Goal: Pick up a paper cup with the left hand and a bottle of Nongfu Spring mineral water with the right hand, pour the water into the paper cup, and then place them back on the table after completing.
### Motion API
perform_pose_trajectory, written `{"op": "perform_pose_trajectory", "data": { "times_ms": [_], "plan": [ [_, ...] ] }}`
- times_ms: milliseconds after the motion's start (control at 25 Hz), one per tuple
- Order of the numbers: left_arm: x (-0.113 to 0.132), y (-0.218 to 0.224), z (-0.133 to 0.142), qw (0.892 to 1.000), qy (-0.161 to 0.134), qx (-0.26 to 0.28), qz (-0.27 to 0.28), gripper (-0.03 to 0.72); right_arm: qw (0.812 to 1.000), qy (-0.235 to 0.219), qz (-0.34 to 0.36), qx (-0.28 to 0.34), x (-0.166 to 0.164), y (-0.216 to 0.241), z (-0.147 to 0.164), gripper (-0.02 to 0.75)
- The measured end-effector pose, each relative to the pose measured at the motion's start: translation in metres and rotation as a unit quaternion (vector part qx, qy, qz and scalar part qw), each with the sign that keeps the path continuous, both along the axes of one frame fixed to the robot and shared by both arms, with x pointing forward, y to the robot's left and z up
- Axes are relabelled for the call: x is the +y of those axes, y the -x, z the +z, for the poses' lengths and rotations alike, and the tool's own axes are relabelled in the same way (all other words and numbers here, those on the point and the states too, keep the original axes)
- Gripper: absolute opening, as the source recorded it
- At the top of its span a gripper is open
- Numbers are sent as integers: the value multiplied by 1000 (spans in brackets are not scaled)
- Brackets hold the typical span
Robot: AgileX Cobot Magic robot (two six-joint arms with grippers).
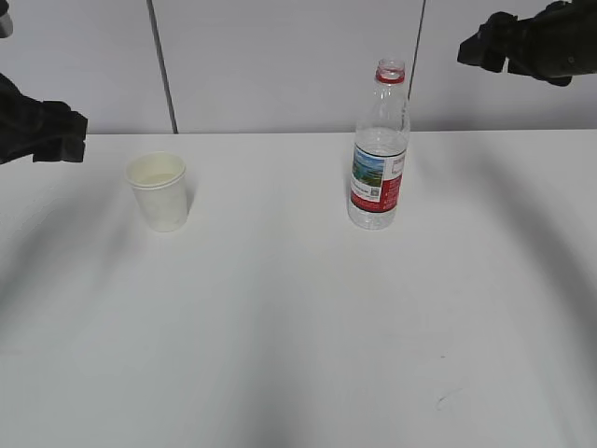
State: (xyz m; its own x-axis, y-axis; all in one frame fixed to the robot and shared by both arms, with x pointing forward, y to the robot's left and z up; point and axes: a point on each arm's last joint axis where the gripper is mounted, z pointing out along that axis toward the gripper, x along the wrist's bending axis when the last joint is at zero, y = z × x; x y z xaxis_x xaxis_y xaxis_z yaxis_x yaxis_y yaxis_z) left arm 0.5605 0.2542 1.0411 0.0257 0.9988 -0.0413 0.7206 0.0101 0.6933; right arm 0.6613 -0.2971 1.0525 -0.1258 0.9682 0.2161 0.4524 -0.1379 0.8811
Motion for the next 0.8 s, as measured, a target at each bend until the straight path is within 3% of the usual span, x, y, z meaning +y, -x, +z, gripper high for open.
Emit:
{"op": "perform_pose_trajectory", "data": {
  "times_ms": [280,520,800],
  "plan": [
    [4,6,24,994,-16,103,29,509,1000,1,-1,-1,0,0,0,591],
    [9,24,28,974,-40,217,50,507,1000,2,0,-1,0,0,0,590],
    [12,35,25,957,-55,279,55,498,999,-3,31,9,-12,3,-1,590]
  ]
}}
